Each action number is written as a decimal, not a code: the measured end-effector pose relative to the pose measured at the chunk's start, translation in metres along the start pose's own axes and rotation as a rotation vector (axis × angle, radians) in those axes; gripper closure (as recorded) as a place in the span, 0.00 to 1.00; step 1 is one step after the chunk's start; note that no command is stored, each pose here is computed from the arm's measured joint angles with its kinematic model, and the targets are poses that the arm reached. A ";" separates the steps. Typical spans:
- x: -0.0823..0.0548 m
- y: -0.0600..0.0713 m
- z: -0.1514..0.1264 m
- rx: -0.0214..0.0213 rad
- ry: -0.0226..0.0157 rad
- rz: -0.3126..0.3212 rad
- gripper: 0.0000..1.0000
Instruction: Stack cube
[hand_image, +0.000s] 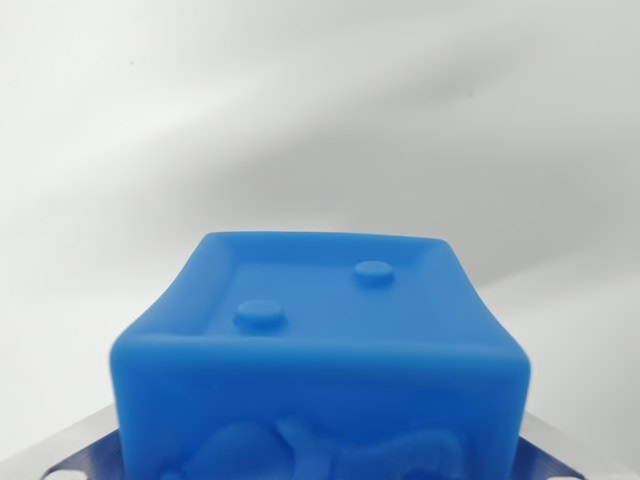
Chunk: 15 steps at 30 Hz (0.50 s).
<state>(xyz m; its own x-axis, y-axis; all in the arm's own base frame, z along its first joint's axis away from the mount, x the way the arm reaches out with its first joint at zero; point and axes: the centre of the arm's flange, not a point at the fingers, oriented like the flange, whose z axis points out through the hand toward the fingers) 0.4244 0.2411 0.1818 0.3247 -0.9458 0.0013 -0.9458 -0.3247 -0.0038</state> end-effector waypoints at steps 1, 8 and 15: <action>0.000 0.000 -0.001 0.0000 0.0000 0.000 1.00; 0.000 -0.001 -0.023 0.0011 0.0000 0.000 1.00; 0.000 -0.001 -0.046 0.0024 0.0002 0.001 1.00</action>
<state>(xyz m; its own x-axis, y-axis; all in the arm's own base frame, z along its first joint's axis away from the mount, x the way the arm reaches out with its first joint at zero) 0.4250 0.2414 0.2273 0.3236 -0.9462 0.0015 -0.9462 -0.3236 -0.0062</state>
